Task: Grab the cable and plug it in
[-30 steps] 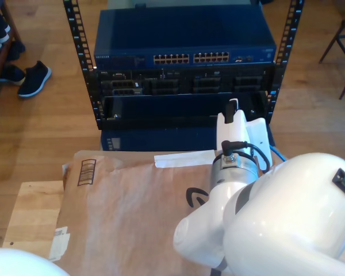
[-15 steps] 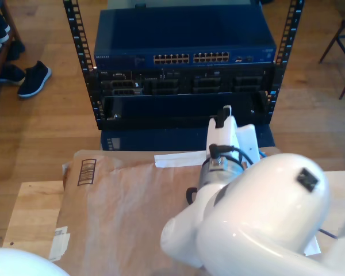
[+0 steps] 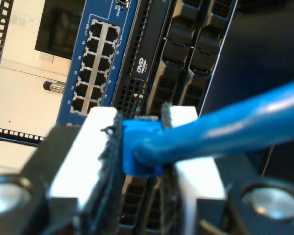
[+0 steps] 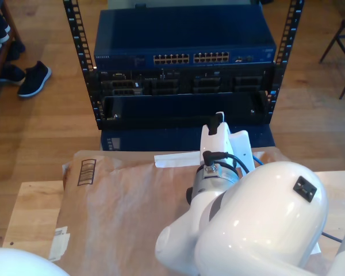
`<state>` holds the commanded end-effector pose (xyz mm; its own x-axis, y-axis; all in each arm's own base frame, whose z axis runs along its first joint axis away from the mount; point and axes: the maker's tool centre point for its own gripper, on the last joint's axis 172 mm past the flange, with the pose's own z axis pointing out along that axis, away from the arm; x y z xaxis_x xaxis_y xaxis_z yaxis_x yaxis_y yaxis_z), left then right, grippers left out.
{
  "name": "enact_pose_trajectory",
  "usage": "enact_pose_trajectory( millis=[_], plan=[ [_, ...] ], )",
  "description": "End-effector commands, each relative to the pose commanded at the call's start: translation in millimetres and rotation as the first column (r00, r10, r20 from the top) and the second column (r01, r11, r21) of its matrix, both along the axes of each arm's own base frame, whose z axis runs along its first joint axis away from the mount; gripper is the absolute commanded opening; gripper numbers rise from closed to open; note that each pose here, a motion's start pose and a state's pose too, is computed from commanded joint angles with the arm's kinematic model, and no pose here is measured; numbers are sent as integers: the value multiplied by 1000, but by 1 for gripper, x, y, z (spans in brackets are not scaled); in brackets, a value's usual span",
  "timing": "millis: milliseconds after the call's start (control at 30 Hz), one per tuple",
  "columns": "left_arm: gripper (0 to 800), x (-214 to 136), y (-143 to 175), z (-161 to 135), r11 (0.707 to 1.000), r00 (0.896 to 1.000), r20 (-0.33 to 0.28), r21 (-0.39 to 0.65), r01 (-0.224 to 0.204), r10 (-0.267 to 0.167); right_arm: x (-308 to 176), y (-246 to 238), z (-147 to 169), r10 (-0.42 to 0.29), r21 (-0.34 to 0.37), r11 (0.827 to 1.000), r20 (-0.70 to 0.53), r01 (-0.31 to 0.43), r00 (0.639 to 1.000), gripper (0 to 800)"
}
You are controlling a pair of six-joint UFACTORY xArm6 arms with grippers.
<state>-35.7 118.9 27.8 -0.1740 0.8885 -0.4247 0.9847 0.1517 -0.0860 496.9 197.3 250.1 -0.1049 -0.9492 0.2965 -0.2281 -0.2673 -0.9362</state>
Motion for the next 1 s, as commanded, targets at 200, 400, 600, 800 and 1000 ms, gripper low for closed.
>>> enact_pose_trajectory(
  millis=[200,400,600,800,1000],
  plan=[
    [800,0,0,0,1000,1000,0,0,0,0,-12,24,-16,54,-10,998,-39,-54,998,0],
    [800,0,0,0,1000,1000,0,0,0,0,-6,28,-21,56,-62,996,-50,-59,997,0],
    [800,0,0,0,1000,1000,1,0,1,-1,16,18,0,8,-11,1000,-7,-8,1000,1],
    [800,0,0,0,1000,1000,0,0,0,0,16,13,16,-21,-10,1000,51,21,998,0],
    [800,0,0,0,1000,1000,0,0,0,0,14,-5,32,-89,60,995,139,82,986,0]
  ],
)
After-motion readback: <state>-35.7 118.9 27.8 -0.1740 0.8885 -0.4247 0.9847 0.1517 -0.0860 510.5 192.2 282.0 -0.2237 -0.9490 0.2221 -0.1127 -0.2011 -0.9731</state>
